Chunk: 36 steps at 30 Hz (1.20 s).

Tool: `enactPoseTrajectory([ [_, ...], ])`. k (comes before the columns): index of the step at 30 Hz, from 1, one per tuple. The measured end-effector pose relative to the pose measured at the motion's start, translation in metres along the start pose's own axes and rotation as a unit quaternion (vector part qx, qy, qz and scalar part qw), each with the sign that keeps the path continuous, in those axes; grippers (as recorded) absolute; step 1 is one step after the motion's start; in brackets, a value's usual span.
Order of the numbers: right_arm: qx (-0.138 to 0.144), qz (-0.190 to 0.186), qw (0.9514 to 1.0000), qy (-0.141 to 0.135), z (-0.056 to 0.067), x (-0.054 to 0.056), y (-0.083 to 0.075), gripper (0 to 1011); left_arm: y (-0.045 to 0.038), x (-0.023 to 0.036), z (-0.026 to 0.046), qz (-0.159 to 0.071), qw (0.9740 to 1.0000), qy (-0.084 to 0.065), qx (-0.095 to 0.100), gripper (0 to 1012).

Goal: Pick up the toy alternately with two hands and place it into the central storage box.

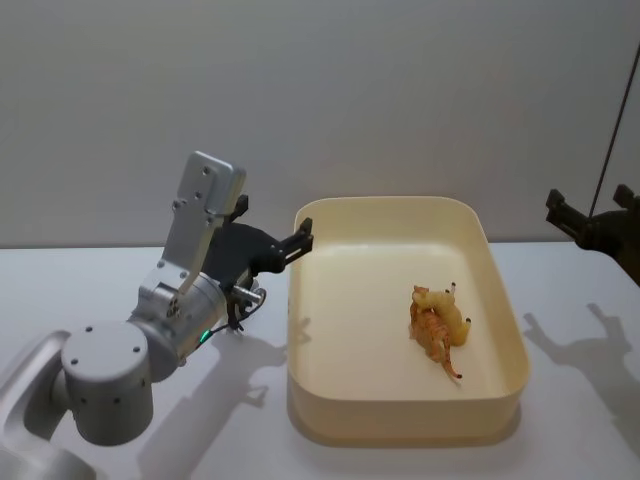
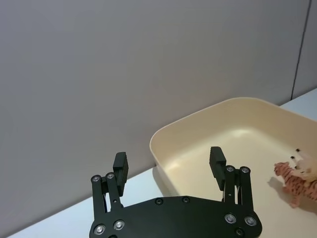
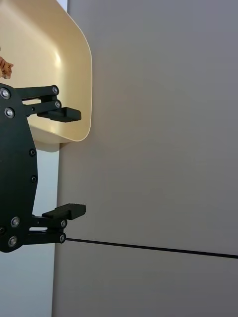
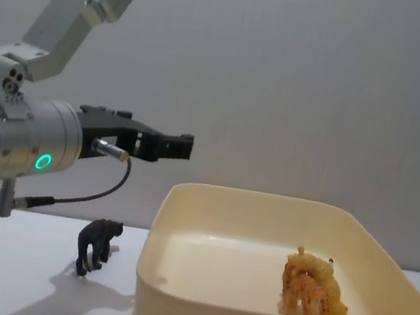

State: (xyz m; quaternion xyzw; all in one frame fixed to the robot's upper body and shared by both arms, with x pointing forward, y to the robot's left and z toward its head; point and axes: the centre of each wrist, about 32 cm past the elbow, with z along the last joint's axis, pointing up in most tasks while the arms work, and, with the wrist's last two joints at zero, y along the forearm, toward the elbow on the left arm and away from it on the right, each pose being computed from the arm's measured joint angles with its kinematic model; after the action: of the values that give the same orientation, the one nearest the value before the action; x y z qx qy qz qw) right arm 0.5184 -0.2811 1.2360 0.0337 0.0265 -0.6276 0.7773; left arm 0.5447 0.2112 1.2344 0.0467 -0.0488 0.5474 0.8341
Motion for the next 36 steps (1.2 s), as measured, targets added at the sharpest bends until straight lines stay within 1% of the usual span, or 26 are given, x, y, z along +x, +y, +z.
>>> enactPoseTrajectory([
  [1, 0.0, 0.0, 1.0, 0.0, 0.0, 0.0, 0.0, 1001, -0.0008, 0.0009, -0.0003, 0.002, 1.0, 0.001, 0.005, 1002],
  [2, 0.0, 0.0, 1.0, 0.0, 0.0, 0.0, 0.0, 1001, -0.0037, 0.0032, 0.0004, 0.007, 0.9998, 0.002, 0.016, 1002],
  [4, 0.0, 0.0, 1.0, 0.0, 0.0, 0.0, 0.0, 1001, -0.0061, 0.0051, 0.0004, 0.011, 0.9996, 0.003, 0.025, 1002],
  [5, 0.0, 0.0, 1.0, 0.0, 0.0, 0.0, 0.0, 1001, -0.0089, 0.0071, 0.0005, 0.014, 0.9993, 0.004, 0.034, 1001],
  [6, 0.0, -0.001, 1.0, 0.0, 0.0, 0.0, 0.0, 1001, -0.0101, 0.008, 0.0006, 0.016, 0.9991, 0.005, 0.038, 1001],
  [7, 0.0, -0.001, 1.0, 0.0, 0.0, 0.0, 0.0, 1001, -0.0124, 0.0096, 0.0004, 0.019, 0.9987, 0.006, 0.047, 1002],
  [8, 0.0, -0.001, 1.0, 0.0, 0.0, 0.0, 0.0, 1001, -0.0134, 0.0104, 0.0002, 0.021, 0.9985, 0.007, 0.051, 1001],
  [10, 0.0, -0.001, 1.0, 0.0, 0.0, 0.0, 0.0, 1001, -0.0164, 0.0129, -0.0008, 0.025, 0.9975, 0.009, 0.065, 1002],
  [12, 0.0, -0.001, 1.0, 0.0, 0.0, 0.0, 0.0, 1001, -0.0182, 0.0143, -0.0013, 0.029, 0.9969, 0.01, 0.073, 1001],
  [13, 0.0, -0.001, 1.0, 0.0, 0.0, 0.0, 0.0, 1001, -0.0199, 0.0158, -0.0024, 0.032, 0.9961, 0.012, 0.081, 1001],
  [16, 0.0, -0.001, 1.0, 0.0, 0.0, 0.001, -0.001, 1001, -0.0222, 0.0182, -0.0047, 0.038, 0.9945, 0.013, 0.097, 1001],
  [19, 0.0, -0.001, 1.0, 0.0, 0.0, 0.001, -0.001, 1001, -0.0238, 0.0199, -0.0069, 0.043, 0.9932, 0.014, 0.107, 1001],
  [20, 0.0, -0.001, 1.0, 0.0, 0.0, 0.001, -0.001, 1001, -0.0246, 0.0209, -0.0083, 0.046, 0.9924, 0.015, 0.113, 1002],
  [23, 0.0, -0.001, 1.0, 0.0, 0.0, 0.001, -0.001, 1001, -0.0257, 0.0223, -0.0106, 0.05, 0.9911, 0.016, 0.122, 1001],
  [27, 0.0, -0.001, 1.0, 0.0, 0.0, 0.001, -0.001, 1001, -0.0273, 0.0246, -0.0156, 0.054, 0.9888, 0.016, 0.138, 1001],
  [33, 0.0, -0.001, 1.0, 0.0, 0.0, 0.001, -0.001, 1001, -0.0288, 0.0268, -0.0219, 0.054, 0.9868, 0.017, 0.152, 1001],
  [36, 0.0, -0.001, 1.0, 0.0, 0.0, 0.001, -0.001, 1001, -0.0298, 0.0282, -0.0268, 0.052, 0.9854, 0.019, 0.161, 1002],
])
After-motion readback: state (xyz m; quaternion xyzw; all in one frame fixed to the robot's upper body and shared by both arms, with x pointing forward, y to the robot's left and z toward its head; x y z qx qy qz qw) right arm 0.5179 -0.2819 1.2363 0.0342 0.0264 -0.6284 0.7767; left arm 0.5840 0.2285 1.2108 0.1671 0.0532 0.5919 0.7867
